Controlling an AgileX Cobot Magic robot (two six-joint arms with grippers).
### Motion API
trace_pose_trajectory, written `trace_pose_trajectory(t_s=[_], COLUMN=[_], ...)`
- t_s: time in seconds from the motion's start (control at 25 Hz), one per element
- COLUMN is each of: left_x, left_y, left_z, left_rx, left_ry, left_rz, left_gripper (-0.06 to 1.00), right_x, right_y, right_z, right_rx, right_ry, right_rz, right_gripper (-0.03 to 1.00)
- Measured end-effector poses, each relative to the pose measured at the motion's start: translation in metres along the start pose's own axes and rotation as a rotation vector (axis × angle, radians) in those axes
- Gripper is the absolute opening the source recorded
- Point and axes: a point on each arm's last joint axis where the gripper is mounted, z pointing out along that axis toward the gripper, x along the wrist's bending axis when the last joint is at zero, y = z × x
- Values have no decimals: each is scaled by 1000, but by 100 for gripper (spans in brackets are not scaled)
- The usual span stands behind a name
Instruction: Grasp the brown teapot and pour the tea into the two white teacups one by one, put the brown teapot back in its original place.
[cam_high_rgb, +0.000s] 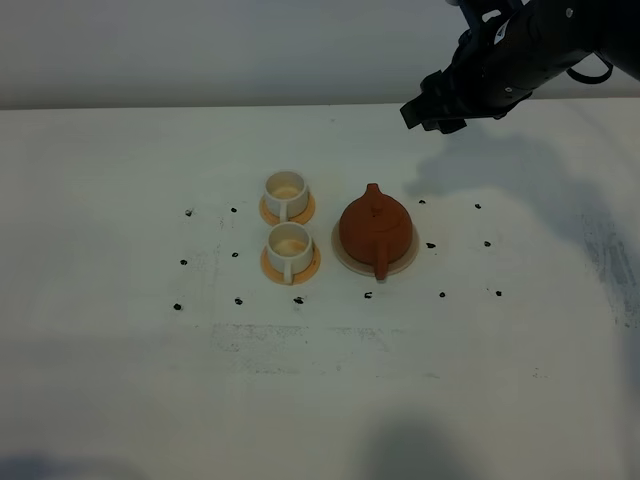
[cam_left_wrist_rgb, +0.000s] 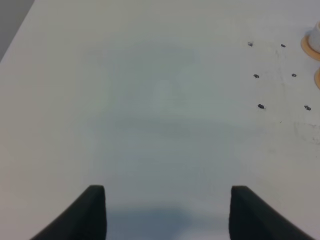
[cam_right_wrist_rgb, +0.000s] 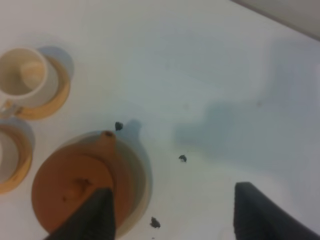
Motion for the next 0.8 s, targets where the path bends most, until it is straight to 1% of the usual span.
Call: trace_pose_trajectory(t_s=[0.24, 0.4, 0.48, 0.56, 0.68, 0.8], left_x=[0, 0, 0, 0, 0, 0], left_y=[0, 0, 0, 0, 0, 0], left_z=[0, 0, 0, 0, 0, 0], left_rx=[0, 0, 0, 0, 0, 0], left_ry=[0, 0, 0, 0, 0, 0], left_rz=[0, 0, 0, 0, 0, 0], left_gripper=[51, 51, 51, 51, 51, 51], right_x=[1, 6, 14, 24, 43, 55], right_y=[-2, -14, -19, -20, -18, -13], right_z=[0, 8, 11, 11, 3, -17], right_rx=[21, 93, 132, 147, 137, 90], right_ry=[15, 0, 4, 8, 29, 44], right_rz=[23, 55, 69, 66, 46, 26], right_gripper=[54, 54, 54, 54, 54, 54])
